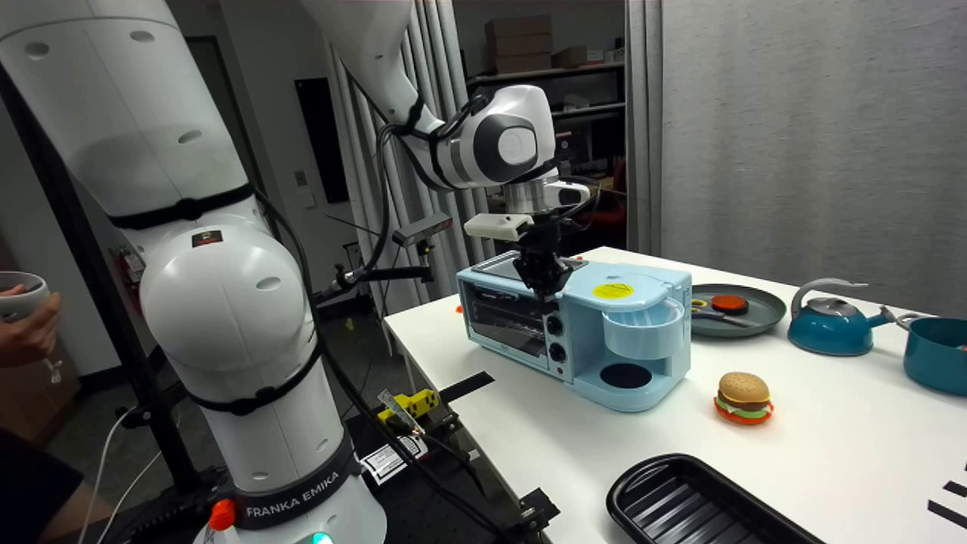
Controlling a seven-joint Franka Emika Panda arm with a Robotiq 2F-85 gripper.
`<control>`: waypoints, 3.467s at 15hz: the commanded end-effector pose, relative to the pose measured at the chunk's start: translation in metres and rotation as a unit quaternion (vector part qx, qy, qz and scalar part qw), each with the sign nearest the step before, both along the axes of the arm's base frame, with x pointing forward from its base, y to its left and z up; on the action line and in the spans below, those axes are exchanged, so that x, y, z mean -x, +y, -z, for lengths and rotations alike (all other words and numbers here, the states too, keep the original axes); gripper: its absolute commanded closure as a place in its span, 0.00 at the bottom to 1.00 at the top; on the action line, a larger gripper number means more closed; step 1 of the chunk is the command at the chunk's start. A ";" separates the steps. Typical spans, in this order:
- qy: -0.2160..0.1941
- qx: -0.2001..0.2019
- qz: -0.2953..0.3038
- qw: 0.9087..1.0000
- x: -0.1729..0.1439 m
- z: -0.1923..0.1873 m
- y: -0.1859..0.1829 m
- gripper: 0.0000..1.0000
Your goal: Turn on the switch and press the button
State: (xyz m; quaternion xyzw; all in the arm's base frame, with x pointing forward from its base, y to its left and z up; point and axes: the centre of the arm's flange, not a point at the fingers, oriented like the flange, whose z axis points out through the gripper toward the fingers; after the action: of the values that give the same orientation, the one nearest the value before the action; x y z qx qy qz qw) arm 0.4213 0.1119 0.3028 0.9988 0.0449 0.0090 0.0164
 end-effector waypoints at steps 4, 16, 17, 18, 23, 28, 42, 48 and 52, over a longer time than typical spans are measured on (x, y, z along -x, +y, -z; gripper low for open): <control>-0.005 -0.026 0.012 1.000 -0.019 0.001 0.010 1.00; -0.004 -0.026 0.017 1.000 -0.018 -0.002 0.008 1.00; -0.002 -0.024 0.017 1.000 -0.016 -0.002 0.008 1.00; 0.002 -0.021 0.016 1.000 -0.013 -0.003 0.007 1.00; 0.006 -0.008 0.010 1.000 0.003 -0.016 0.009 1.00; 0.006 0.002 0.009 1.000 0.013 -0.040 0.009 1.00; -0.046 -0.009 0.059 0.997 -0.035 -0.088 -0.019 1.00; -0.052 -0.009 0.077 0.996 -0.070 -0.095 -0.026 1.00; -0.056 -0.011 0.083 0.995 -0.097 -0.089 -0.026 1.00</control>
State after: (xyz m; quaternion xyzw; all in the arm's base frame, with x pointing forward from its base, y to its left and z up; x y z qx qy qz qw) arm 0.4887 0.0860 0.3930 0.9974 -0.0286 0.0661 0.0029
